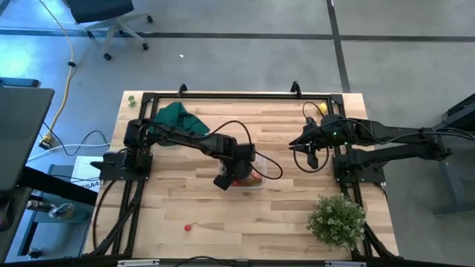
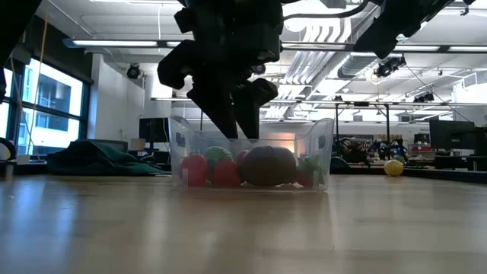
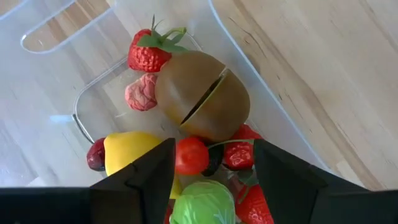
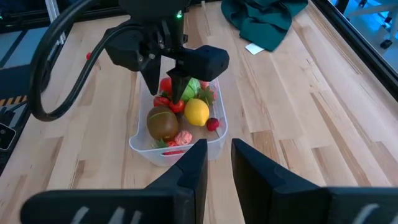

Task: Pick and placing Produce into tupperware
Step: Put the red cherry into the transparent bin

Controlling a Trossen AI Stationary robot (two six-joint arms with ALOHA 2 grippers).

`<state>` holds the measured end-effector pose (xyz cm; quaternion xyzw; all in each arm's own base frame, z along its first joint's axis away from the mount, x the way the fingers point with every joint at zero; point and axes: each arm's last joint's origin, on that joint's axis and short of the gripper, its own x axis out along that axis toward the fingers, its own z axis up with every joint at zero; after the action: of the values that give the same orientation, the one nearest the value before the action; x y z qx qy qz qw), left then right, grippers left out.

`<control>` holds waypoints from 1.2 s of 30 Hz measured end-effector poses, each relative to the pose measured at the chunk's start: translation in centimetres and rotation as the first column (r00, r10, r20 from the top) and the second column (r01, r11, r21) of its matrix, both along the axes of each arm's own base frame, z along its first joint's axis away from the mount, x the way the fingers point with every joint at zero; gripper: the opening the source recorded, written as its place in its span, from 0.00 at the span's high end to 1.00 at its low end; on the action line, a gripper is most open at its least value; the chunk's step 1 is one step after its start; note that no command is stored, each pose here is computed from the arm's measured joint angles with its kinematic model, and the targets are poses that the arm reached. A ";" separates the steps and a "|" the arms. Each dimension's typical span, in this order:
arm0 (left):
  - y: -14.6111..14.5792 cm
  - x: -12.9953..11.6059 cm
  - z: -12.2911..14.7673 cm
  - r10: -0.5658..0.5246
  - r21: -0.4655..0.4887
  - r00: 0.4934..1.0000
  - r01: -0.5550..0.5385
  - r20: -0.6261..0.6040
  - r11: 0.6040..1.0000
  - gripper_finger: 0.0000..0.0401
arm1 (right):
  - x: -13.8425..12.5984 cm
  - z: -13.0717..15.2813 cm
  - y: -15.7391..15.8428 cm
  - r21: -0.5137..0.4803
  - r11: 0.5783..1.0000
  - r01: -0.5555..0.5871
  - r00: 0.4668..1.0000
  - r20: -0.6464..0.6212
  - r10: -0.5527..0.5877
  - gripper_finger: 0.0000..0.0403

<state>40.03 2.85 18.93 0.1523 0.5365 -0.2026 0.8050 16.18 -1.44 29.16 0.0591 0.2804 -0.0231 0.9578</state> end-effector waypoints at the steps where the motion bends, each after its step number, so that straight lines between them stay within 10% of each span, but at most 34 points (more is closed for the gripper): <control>1: 0.0 0.0 0.0 0.000 -0.001 1.000 0.000 0.000 1.000 0.48 | 0.0 0.0 0.0 0.000 1.000 0.000 1.000 0.000 0.000 0.85; 16: -1.5 -3.3 9.2 -0.075 -0.130 0.994 0.064 -0.080 0.989 0.65 | 0.0 0.0 0.0 0.000 1.000 0.000 1.000 0.000 0.000 0.85; 24: -7.3 -8.4 14.0 -0.125 -0.007 0.988 0.125 -0.087 0.992 0.74 | 0.0 0.0 0.0 0.000 1.000 0.000 1.000 0.000 0.000 0.85; 36: -16.5 -14.0 7.1 -0.021 -0.013 0.998 0.020 -0.053 1.000 0.70 | 0.0 0.0 0.0 0.000 1.000 0.000 1.000 0.001 0.000 0.85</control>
<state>26.07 -13.66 26.02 0.1472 0.5548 -0.2183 0.7892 16.17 -1.44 29.19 0.0590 0.2798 -0.0230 0.9580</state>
